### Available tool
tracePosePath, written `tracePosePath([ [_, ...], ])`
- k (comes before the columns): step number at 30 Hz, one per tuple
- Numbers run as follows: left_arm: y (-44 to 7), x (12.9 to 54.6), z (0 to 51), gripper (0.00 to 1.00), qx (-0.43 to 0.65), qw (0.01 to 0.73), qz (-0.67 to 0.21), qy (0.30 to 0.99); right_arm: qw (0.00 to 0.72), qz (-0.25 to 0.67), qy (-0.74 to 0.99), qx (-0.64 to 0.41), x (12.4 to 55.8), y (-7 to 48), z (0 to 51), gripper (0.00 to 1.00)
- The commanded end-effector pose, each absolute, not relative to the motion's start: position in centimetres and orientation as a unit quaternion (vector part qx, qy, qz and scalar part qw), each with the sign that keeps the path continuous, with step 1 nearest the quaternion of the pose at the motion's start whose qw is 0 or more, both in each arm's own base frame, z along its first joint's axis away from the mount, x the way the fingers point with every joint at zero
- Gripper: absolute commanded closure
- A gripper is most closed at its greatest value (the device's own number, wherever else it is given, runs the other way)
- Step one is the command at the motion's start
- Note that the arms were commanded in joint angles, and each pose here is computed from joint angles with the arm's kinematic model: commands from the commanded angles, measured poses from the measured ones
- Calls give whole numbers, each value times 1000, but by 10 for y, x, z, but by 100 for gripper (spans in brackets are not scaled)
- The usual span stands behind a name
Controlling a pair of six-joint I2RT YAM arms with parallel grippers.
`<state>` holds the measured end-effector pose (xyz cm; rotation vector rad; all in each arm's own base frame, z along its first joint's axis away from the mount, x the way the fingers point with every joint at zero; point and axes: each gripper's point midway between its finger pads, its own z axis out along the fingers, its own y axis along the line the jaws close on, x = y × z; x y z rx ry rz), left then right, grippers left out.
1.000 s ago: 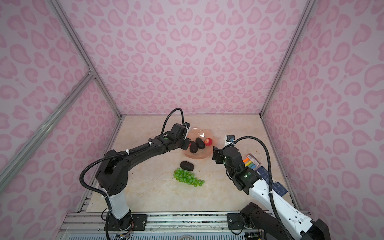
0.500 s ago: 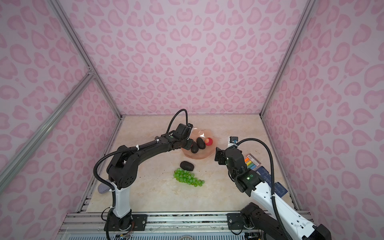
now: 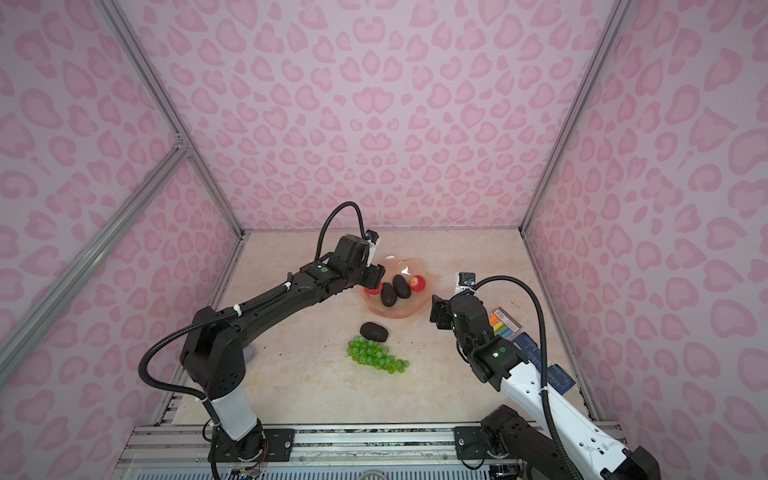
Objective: Place and organize the fake fruits in the fruit bowl
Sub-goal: 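Place the red apple into the bowl with the left gripper while the right draws back, then grasp the last avocado with the right gripper while the left gripper withdraws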
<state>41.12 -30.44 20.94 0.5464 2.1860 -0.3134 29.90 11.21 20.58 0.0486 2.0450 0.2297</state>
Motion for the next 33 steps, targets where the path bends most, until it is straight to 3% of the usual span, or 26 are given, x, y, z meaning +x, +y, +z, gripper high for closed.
tracePosePath([
  [1, -295, 403, 263, 31, 204, 480, -145, 841, 502, 128, 855, -28, 300, 136, 203, 18],
  [9, -217, 351, 323, 28, 134, 575, -124, 798, 439, 135, 873, -167, 290, 212, 174, 27],
  [14, -162, 311, 318, 21, 82, 605, -117, 783, 376, 132, 886, -239, 281, 256, 146, 37],
  [19, -122, 281, 296, 14, 40, 607, -102, 787, 338, 137, 889, -278, 279, 288, 124, 41],
  [24, -100, 263, 286, 12, 19, 605, -92, 790, 309, 135, 895, -292, 283, 305, 106, 52],
  [33, -84, 250, 295, 11, 4, 621, -86, 779, 272, 103, 911, -292, 289, 314, 77, 52],
])
